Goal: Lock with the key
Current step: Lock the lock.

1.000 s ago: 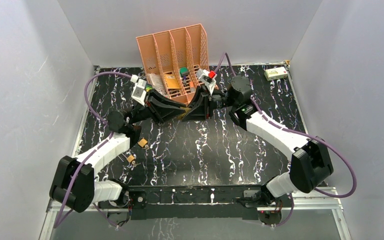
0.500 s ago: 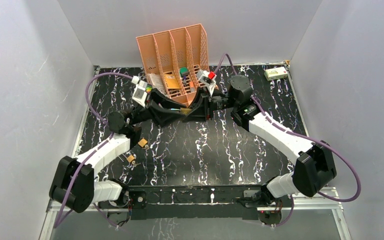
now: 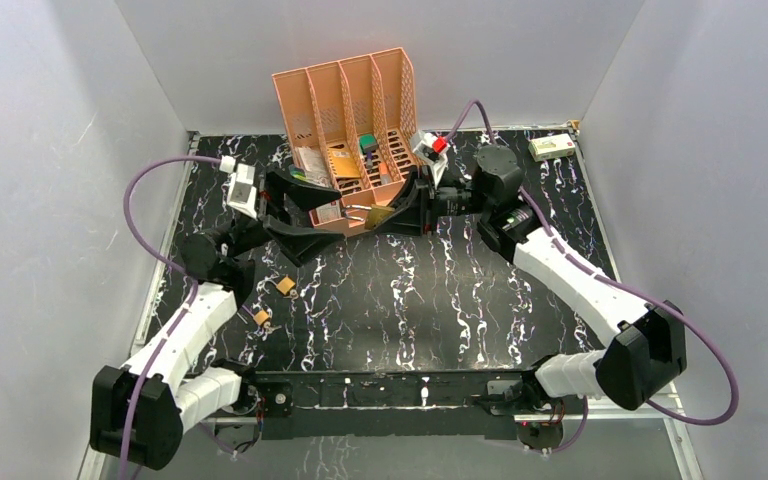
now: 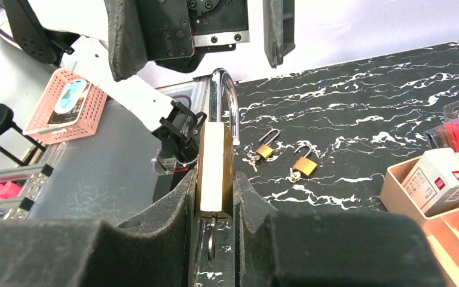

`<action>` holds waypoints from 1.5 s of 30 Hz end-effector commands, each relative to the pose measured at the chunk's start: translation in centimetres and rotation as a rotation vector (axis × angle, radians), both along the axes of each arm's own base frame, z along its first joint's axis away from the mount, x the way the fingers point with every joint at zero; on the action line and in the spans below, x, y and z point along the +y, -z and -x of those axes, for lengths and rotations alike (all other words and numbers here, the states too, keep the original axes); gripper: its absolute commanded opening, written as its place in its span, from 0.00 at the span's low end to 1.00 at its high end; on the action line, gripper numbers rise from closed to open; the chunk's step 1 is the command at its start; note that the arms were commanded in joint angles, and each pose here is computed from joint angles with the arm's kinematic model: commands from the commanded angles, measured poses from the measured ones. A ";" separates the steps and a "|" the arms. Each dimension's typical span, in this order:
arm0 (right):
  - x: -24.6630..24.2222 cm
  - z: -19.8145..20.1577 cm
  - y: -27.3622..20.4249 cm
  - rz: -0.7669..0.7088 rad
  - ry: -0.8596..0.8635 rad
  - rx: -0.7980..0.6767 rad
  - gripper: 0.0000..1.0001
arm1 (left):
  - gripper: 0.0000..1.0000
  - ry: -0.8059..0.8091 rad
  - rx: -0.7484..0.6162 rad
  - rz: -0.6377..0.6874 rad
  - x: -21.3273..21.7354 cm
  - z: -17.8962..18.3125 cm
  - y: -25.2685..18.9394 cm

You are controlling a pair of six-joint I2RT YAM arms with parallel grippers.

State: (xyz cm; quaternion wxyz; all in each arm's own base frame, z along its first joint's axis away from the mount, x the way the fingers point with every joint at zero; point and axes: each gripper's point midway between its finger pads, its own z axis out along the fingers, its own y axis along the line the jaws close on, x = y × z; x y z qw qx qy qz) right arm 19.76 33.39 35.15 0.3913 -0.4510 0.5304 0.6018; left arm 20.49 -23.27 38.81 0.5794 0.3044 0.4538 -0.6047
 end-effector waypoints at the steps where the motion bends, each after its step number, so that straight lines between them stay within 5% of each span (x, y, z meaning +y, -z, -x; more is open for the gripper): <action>1: -1.0 0.7 -3.8 -0.053 0.026 -0.107 0.00 | 0.98 0.036 -0.032 -0.048 0.6 1.1 -0.5; 6: -1.3 1.3 -3.2 0.010 0.001 -0.072 0.00 | 0.89 0.120 -0.022 -0.128 0.1 1.6 0.9; 15: -1.9 2.7 -2.3 0.061 -0.071 -0.045 0.00 | 0.58 0.110 -0.095 -0.141 0.2 2.1 1.8; 28: -1.9 3.5 -1.7 0.067 -0.145 -0.014 0.00 | 0.45 0.138 -0.153 -0.098 0.3 2.7 1.9; 38: -1.5 3.1 -1.3 0.071 -0.166 -0.003 0.00 | 0.22 0.235 -0.138 -0.115 -0.5 3.5 2.4; 45: -1.3 2.8 -0.9 0.077 -0.169 0.008 0.00 | 0.24 0.245 -0.139 -0.116 -0.5 3.8 2.3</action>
